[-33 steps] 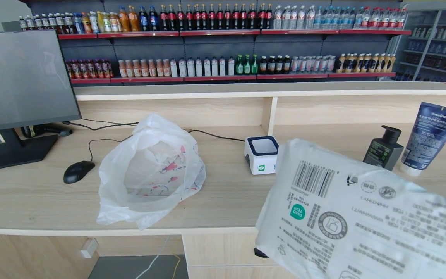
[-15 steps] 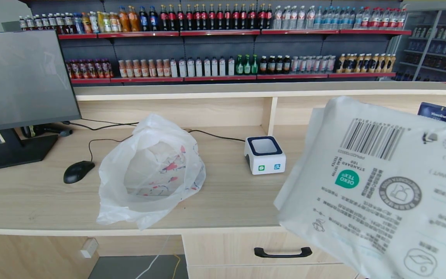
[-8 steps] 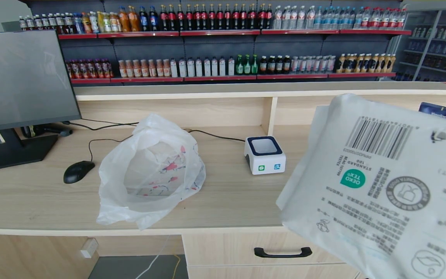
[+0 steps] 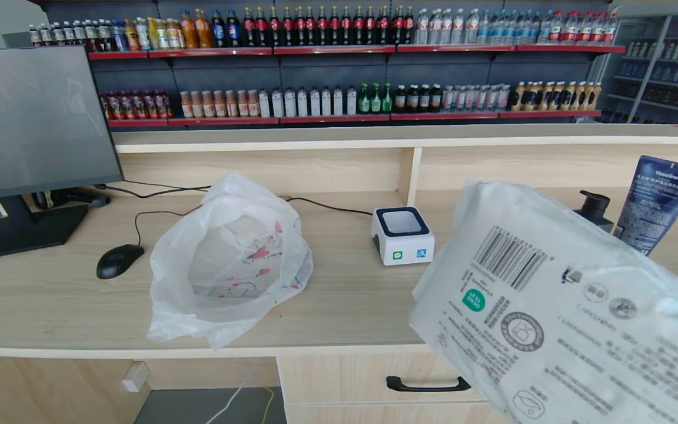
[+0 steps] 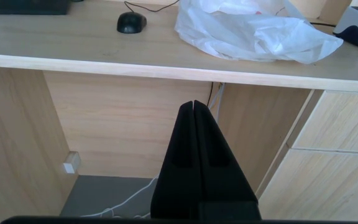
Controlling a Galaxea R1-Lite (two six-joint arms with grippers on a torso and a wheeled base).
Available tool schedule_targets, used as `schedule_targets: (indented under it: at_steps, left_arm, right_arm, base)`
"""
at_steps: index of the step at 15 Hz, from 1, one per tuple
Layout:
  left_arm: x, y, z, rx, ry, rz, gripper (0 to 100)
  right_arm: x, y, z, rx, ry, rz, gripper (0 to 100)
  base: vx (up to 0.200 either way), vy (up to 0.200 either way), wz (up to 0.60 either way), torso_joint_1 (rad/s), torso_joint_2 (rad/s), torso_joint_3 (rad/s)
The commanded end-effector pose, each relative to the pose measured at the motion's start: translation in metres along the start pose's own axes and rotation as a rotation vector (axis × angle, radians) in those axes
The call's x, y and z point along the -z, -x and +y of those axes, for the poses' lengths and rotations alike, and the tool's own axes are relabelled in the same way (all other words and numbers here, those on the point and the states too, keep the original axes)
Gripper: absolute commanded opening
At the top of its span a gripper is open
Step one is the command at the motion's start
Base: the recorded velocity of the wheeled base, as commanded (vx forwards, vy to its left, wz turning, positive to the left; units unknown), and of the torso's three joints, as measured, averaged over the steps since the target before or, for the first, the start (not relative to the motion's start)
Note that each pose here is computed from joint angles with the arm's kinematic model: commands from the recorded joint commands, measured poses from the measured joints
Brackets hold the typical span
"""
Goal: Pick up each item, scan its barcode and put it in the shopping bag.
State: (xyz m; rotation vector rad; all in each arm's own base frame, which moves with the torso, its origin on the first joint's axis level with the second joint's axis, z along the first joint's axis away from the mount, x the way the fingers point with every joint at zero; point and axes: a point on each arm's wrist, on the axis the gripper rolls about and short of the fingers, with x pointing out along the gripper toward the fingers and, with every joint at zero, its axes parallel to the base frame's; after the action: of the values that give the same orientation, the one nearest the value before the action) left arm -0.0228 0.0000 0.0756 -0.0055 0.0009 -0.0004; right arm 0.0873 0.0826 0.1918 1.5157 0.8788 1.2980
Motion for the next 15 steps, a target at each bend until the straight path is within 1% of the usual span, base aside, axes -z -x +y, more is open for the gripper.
schedule_targets:
  at_steps: [1, 2, 3, 4, 6, 8, 9, 10, 11, 13, 14, 15]
  left_arm:
    - [0.0, 0.0, 0.0, 0.0, 0.001, -0.001, 0]
    - [0.0, 0.0, 0.0, 0.0, 0.001, -0.001, 0]
    - [0.0, 0.0, 0.0, 0.001, 0.001, -0.001, 0]
    - [0.0, 0.0, 0.0, 0.001, 0.001, -0.001, 0]
    - [0.0, 0.0, 0.0, 0.0, 0.001, -0.001, 0]
    - [0.0, 0.0, 0.0, 0.0, 0.001, 0.001, 0]
    - [0.0, 0.0, 0.0, 0.0, 0.001, -0.002, 0]
    - [0.0, 0.0, 0.0, 0.0, 0.001, -0.001, 0]
    - [0.0, 0.0, 0.0, 0.0, 0.001, -0.001, 0]
    - [0.0, 0.0, 0.0, 0.0, 0.001, -0.001, 0]
    - [0.0, 0.0, 0.0, 0.0, 0.001, 0.001, 0]
    - [0.0, 0.0, 0.0, 0.0, 0.001, -0.002, 0]
  right_arm:
    - [-0.016, -0.005, -0.036, 0.162, 0.071, -0.046, 0]
    - [-0.024, -0.007, -0.046, 0.218, 0.143, -0.094, 0]
    - [-0.028, -0.007, -0.051, 0.246, 0.191, -0.142, 0]
    - [-0.029, -0.008, -0.052, 0.255, 0.226, -0.158, 0]
    - [-0.03, -0.008, -0.053, 0.268, 0.324, -0.153, 0]
    - [-0.037, -0.005, -0.058, 0.321, 0.471, -0.175, 0]
    - [-0.04, -0.004, -0.061, 0.363, 0.535, -0.207, 0]
    - [-0.042, -0.004, -0.064, 0.394, 0.567, -0.229, 0]
    - [-0.046, -0.004, -0.071, 0.459, 0.643, -0.269, 0]
    - [-0.049, -0.003, -0.073, 0.516, 0.748, -0.317, 0]
    - [-0.05, -0.002, -0.074, 0.537, 0.768, -0.343, 0]
    - [-0.051, -0.003, -0.075, 0.555, 0.808, -0.343, 0]
  base:
    - [0.0, 0.0, 0.0, 0.0, 0.0, 0.0]
    - [0.0, 0.0, 0.0, 0.0, 0.0, 0.0]
    - [0.0, 0.0, 0.0, 0.0, 0.0, 0.0]
    - [0.0, 0.0, 0.0, 0.0, 0.0, 0.0]
    - [0.0, 0.0, 0.0, 0.0, 0.0, 0.0]
    - [0.0, 0.0, 0.0, 0.0, 0.0, 0.0]
    - [0.0, 0.0, 0.0, 0.0, 0.0, 0.0]
    - [0.0, 0.0, 0.0, 0.0, 0.0, 0.0]
    - [0.0, 0.0, 0.0, 0.0, 0.0, 0.0]
    - [0.0, 0.0, 0.0, 0.0, 0.0, 0.0]
    - [0.0, 0.0, 0.0, 0.0, 0.0, 0.0]
    - [0.0, 0.0, 0.0, 0.0, 0.0, 0.0]
